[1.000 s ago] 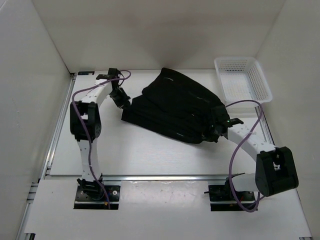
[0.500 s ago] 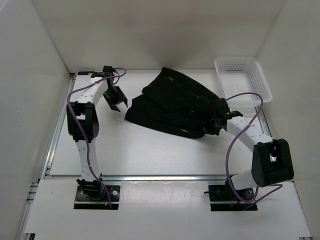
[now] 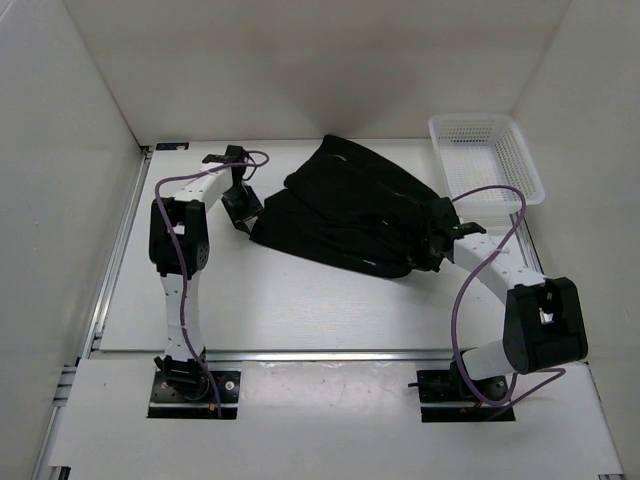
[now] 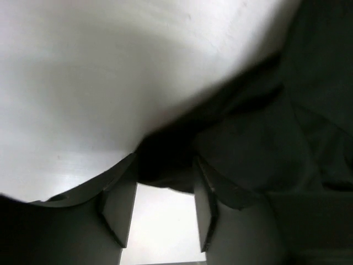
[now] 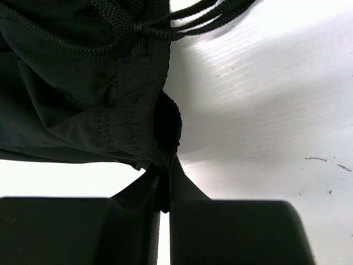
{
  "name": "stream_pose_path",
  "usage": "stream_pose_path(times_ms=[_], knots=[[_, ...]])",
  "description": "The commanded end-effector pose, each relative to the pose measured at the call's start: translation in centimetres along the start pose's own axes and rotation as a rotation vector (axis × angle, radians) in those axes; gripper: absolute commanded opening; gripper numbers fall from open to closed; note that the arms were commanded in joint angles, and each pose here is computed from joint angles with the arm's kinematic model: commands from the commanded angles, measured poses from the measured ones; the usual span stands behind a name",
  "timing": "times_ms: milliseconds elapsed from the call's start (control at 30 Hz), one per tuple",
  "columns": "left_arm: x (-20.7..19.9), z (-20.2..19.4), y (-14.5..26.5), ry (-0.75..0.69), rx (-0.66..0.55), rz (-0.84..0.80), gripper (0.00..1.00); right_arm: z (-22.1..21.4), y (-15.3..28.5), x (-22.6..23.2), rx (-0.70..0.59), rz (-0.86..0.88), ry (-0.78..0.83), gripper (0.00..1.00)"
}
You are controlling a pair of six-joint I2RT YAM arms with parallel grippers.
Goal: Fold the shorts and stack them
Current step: Flatten the shorts out
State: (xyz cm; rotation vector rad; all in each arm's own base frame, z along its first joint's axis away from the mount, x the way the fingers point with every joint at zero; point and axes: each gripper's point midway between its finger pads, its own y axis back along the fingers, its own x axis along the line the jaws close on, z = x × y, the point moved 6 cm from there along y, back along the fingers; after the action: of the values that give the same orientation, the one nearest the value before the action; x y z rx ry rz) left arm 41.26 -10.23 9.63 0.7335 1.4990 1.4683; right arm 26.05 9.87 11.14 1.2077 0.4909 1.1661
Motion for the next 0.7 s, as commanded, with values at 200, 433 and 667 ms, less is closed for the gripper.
stream_pose_path(times_ms=[200, 433, 667], knots=[[-0.9, 1.4, 1.4, -0.037, -0.065, -0.007, 0.1, 0.4, 1.3, -0.4, -0.052, -0.006, 0.008, 0.0], [-1.5, 1.5, 5.1, -0.045, -0.129, -0.064, 0.1, 0.5, 1.5, -0.3, -0.053, -0.005, 0.017, 0.0], [-3.6, 2.6, 10.3, -0.073, -0.22, -0.188, 0.1, 2.3, 2.3, 0.6, -0.09, 0.005, 0.036, 0.0]])
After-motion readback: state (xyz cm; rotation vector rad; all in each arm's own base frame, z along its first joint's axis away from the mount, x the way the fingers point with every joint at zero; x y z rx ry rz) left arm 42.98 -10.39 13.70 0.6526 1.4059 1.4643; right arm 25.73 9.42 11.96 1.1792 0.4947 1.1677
